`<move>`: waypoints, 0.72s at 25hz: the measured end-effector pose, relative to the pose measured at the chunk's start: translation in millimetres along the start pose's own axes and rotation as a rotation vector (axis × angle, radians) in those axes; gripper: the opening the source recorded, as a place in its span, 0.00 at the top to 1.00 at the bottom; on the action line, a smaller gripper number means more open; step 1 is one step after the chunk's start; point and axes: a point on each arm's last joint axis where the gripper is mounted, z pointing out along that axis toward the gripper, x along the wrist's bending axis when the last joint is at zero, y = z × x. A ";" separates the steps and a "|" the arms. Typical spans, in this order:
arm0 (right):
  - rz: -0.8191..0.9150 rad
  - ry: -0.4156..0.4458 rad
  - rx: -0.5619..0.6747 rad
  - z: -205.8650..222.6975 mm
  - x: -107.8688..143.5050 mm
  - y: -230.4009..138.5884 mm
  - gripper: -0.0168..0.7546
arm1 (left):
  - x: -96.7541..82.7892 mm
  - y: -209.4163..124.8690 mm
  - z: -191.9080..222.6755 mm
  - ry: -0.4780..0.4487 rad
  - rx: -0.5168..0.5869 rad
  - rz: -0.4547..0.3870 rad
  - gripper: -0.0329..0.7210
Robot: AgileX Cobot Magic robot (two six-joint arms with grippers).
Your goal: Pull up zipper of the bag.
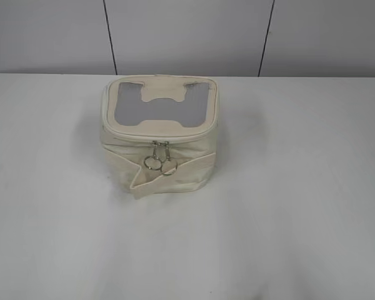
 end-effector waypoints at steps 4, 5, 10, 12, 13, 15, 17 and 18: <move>-0.008 -0.018 -0.083 -7.9 -1.5 -14.8 0.20 | 1.7 -9.4 16.4 0.021 0.046 -0.005 0.34; -0.010 -0.020 -0.096 -9.2 -1.6 -16.7 0.21 | 1.8 -8.1 18.7 0.023 0.029 -0.005 0.34; -0.013 -0.030 -0.153 -4.3 -2.9 -16.9 0.23 | 2.6 -8.0 24.5 0.032 0.008 -0.002 0.34; -0.015 -0.036 -0.161 -2.9 -3.6 -16.7 0.23 | 2.6 -7.8 24.5 0.032 0.006 -0.002 0.35; -0.016 -0.037 -0.162 -2.7 -3.7 -16.6 0.23 | 2.6 -7.8 24.5 0.032 0.006 -0.002 0.35; -0.017 -0.040 -0.164 -2.8 -4.0 -16.4 0.24 | 2.6 -7.7 24.5 0.032 0.005 -0.002 0.37; -0.017 -0.040 -0.165 -2.8 -4.0 -16.3 0.26 | 2.6 -7.7 24.5 0.032 0.005 -0.002 0.38; -0.017 -0.040 -0.165 -2.8 -4.0 -16.3 0.26 | 2.6 -7.7 24.5 0.032 0.005 -0.002 0.38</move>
